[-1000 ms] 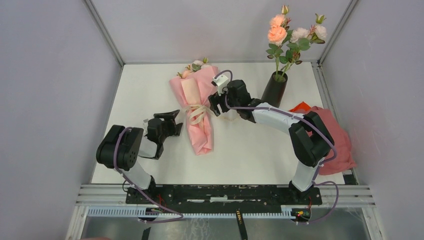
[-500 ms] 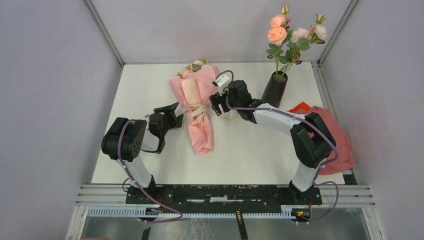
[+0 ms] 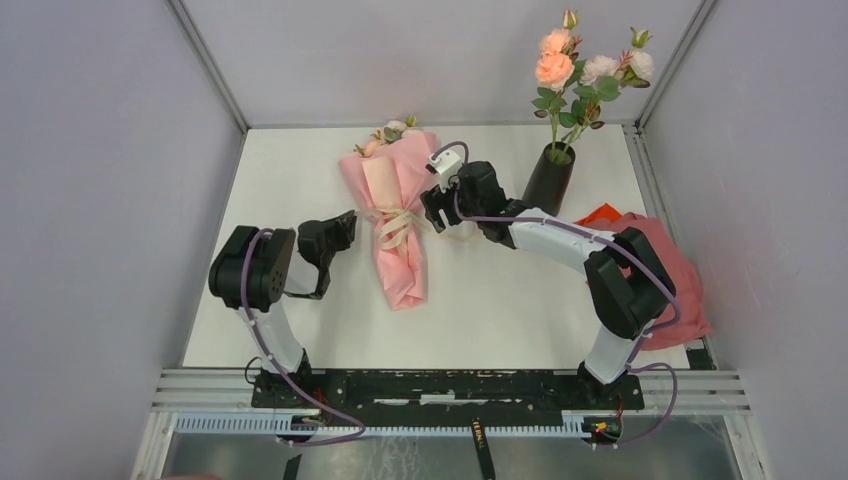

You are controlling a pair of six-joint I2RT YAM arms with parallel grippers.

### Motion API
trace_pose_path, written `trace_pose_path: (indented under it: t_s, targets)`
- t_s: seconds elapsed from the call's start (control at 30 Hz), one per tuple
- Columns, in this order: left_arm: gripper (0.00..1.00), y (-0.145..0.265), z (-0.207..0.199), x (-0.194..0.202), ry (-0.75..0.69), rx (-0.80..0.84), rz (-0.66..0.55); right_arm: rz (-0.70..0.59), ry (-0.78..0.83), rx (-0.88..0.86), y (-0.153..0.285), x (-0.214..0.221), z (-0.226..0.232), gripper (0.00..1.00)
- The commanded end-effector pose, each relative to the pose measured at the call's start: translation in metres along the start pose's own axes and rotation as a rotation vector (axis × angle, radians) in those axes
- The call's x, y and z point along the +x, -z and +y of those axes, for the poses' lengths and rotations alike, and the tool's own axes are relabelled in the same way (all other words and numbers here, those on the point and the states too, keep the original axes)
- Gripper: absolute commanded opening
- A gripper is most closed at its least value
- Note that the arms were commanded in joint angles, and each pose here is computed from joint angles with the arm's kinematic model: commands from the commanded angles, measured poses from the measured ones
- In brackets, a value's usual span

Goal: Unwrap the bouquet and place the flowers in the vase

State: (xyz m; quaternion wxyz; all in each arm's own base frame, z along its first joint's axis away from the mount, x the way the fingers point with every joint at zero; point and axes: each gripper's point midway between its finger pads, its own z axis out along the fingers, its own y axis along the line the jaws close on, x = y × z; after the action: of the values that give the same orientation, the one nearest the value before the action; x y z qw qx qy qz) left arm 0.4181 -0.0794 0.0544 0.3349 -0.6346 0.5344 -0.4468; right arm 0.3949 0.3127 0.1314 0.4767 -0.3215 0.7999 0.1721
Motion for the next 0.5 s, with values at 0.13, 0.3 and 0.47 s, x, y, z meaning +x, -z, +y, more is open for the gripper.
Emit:
trace_pose_path:
  t_s: [0.13,0.3,0.47]
  targets:
    - [0.02,-0.015,-0.008,0.005,0.019,0.08,0.091,-0.055,0.015,0.025,0.009,-0.019,-0.005,0.8]
    - [0.02,-0.012,-0.011,0.009,0.024,0.09,0.129,-0.046,0.012,0.02,0.006,-0.015,-0.004,0.8]
    - [0.76,-0.002,0.001,0.018,0.046,0.018,0.187,-0.048,0.012,0.022,0.006,-0.017,-0.004,0.8]
